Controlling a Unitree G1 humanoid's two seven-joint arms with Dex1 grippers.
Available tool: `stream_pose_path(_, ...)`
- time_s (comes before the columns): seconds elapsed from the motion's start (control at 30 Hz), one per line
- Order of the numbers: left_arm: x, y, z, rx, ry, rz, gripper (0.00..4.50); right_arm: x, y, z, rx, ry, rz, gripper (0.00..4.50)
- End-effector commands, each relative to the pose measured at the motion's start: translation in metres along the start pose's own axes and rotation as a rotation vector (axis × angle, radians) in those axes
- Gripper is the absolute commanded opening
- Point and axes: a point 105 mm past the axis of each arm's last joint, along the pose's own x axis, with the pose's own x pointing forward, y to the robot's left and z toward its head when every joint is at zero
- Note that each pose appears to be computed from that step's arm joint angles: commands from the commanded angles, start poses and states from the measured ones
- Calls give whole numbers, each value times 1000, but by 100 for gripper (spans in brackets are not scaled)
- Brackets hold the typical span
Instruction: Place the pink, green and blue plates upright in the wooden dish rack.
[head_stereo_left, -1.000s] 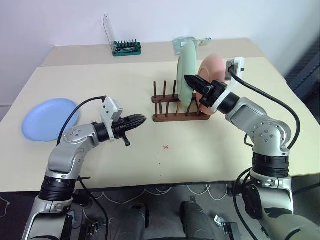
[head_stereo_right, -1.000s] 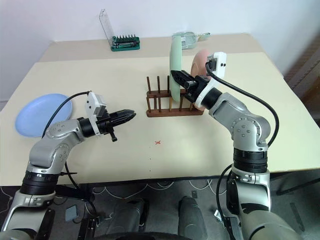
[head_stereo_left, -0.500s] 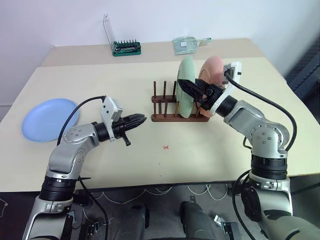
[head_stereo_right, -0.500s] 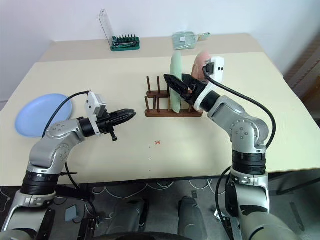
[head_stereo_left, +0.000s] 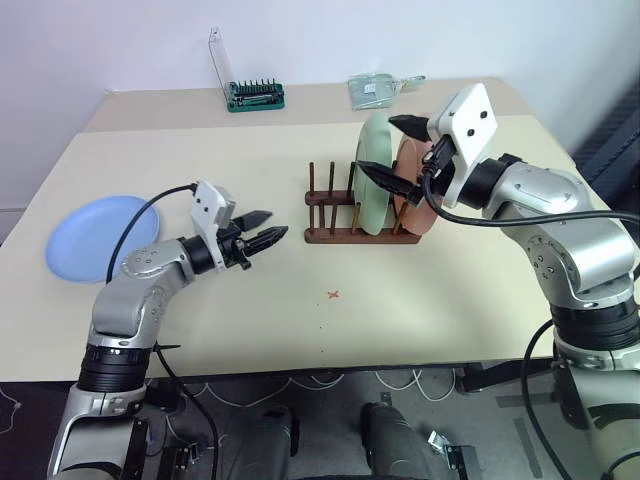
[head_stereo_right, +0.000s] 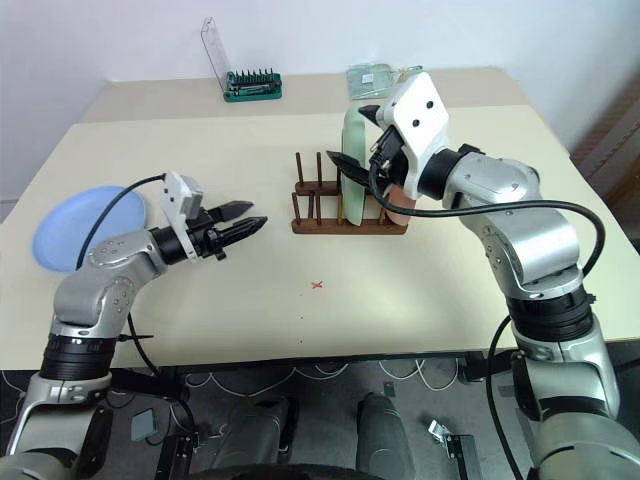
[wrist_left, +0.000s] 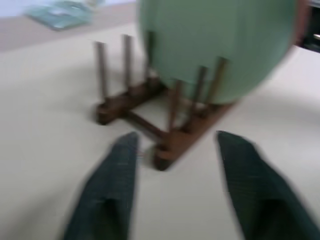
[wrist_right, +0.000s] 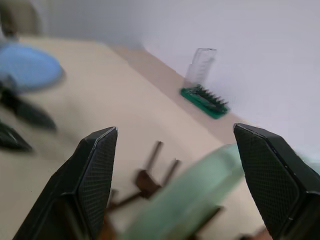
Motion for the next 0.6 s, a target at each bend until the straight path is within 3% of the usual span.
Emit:
stream_pose_path(0.03,-22,43,26,61,-53,251,425,10,16,32,-204,-98,101,379)
stream_pose_path(0.07,-32,57,29,69,-50,345,445,15,26,36,-240,-116,142,379)
stream_pose_path(0.27,-79,102,48,19,-150,682,445,33,49,36,-339,-155,200,379)
stream_pose_path(0.43,-188,158,12,-112,-35,1265,445,45,54,31,-346,-172,221,379)
stream_pose_path(0.6,-237,167,-12,-290,-15,1503,445,47,52,33,-342,-188,219,379)
